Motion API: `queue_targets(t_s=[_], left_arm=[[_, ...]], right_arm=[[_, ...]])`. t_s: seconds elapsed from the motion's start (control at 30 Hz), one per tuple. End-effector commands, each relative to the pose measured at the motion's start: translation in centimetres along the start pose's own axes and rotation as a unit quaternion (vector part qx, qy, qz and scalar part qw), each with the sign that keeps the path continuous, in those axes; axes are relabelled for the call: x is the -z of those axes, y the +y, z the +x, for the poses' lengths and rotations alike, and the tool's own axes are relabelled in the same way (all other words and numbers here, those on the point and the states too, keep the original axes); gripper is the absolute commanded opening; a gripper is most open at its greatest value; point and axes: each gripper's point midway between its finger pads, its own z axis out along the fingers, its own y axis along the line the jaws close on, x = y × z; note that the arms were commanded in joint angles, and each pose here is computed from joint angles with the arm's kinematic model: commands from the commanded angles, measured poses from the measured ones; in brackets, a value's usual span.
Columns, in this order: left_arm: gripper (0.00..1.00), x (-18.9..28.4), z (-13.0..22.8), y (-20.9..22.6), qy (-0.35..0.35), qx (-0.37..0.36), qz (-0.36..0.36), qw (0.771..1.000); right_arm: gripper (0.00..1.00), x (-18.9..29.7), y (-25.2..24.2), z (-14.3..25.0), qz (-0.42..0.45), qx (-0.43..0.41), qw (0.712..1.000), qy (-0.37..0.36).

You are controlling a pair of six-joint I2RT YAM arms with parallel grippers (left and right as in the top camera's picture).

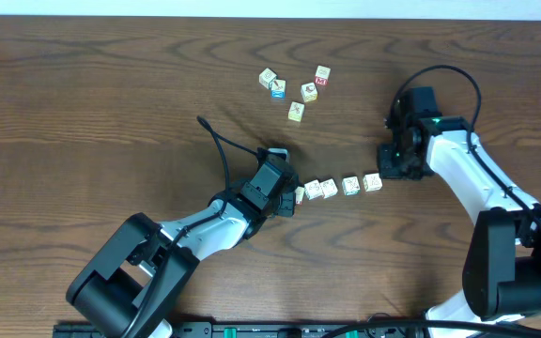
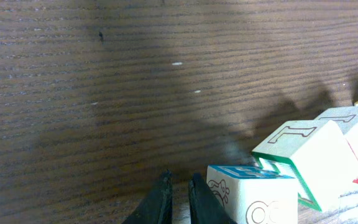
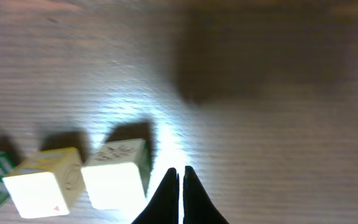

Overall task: Lift 5 blocks
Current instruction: 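Lower the M block beside the airplane block and open right gripper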

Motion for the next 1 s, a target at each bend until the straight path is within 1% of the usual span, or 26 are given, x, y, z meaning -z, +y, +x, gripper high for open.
queue_targets(t_s=[0.0,0.1,0.2,0.27,0.53,0.8,0.97], left_arm=[[0.11,-1.1,1.6,1.3,0.022,0.02,-0.026,0.999],[0.1,-1.2,2.0,0.7,0.035,0.027,-0.007,0.999],[0.1,-1.2,2.1,0.7,0.035,0.041,-0.007,0.998],[0.1,-1.2,2.1,0.7,0.036,0.051,-0.008,0.998],[0.1,-1.2,2.7,-0.2,0.051,0.09,0.011,0.995],[0.1,-1.2,3.1,-0.7,0.055,0.117,0.012,0.992],[0.1,-1.2,2.8,-0.3,0.045,0.118,0.001,0.992]], right_arm=[[0.02,0.4,-0.6,-0.1,0.004,-0.015,1.0,0.0],[0.02,0.3,0.1,0.5,-0.014,-0.014,1.0,0.011],[0.02,0.0,0.1,1.1,-0.015,-0.014,1.0,0.02],[0.03,-0.4,0.1,1.9,-0.017,-0.015,0.999,0.031],[0.01,-2.1,0.7,5.0,-0.037,-0.014,0.997,0.069],[0.01,-2.2,1.7,4.9,-0.063,0.012,0.996,0.065],[0.01,-2.0,2.4,5.0,-0.087,0.026,0.994,0.065]])
